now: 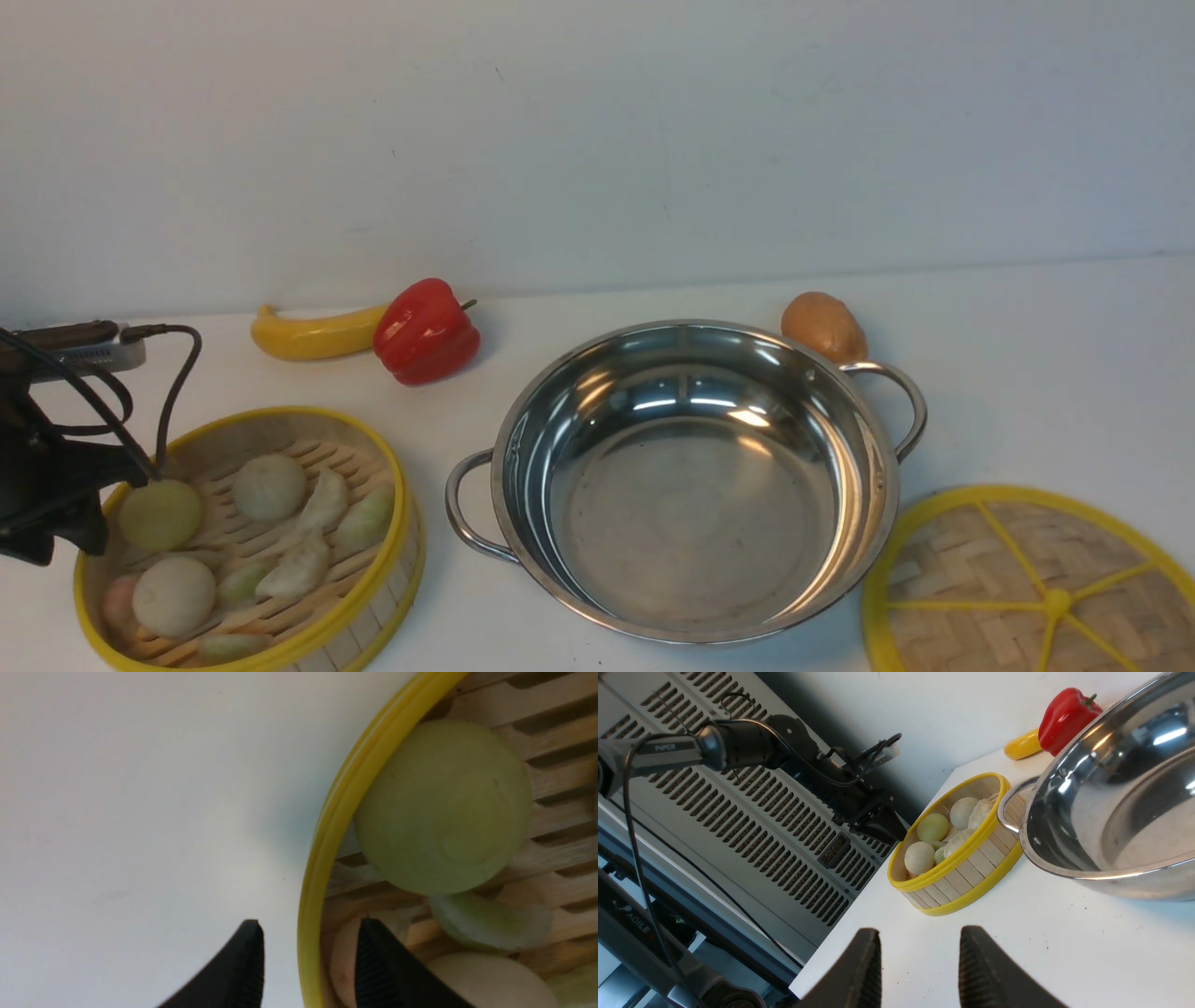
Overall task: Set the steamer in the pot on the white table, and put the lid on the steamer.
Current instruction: 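Grasp the rim of the steamer basket holding the buns with the left gripper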
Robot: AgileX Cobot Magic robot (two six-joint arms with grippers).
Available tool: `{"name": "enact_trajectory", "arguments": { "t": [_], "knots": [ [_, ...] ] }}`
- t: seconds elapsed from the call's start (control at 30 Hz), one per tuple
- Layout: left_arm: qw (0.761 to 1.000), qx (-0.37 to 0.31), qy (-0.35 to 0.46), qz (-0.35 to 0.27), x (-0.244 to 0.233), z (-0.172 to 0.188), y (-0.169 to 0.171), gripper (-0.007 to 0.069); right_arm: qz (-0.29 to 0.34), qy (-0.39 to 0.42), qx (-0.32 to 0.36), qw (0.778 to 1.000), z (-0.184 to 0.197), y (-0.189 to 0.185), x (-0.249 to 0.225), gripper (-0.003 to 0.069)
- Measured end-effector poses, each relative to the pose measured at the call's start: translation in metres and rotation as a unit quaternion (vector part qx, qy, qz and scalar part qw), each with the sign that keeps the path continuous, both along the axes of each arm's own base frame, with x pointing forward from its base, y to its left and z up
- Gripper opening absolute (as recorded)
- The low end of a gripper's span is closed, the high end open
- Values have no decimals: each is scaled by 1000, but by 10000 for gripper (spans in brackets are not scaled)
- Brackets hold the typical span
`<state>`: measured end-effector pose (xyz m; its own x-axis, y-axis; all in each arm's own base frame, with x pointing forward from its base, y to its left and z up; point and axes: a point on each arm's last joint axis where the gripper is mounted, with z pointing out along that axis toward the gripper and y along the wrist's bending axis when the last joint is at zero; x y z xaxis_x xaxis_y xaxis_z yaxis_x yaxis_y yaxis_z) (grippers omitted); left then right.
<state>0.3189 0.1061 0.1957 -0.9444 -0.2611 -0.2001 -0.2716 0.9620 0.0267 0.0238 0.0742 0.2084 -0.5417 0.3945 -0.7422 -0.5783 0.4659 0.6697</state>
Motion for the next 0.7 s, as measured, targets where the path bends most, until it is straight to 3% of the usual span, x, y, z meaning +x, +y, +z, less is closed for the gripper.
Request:
{"name": "enact_trajectory", "arguments": {
  "t": [0.47,0.6,0.7],
  "knots": [
    [1000,-6,20,0,10,-30,3,258,0,8,5,1000,0,0,0,249],
    [1000,-3,13,0,11,-30,4,209,0,8,5,1000,0,0,0,249],
    [1000,-2,8,1,12,-30,4,92,0,8,5,1000,0,0,0,249]
  ]
}}
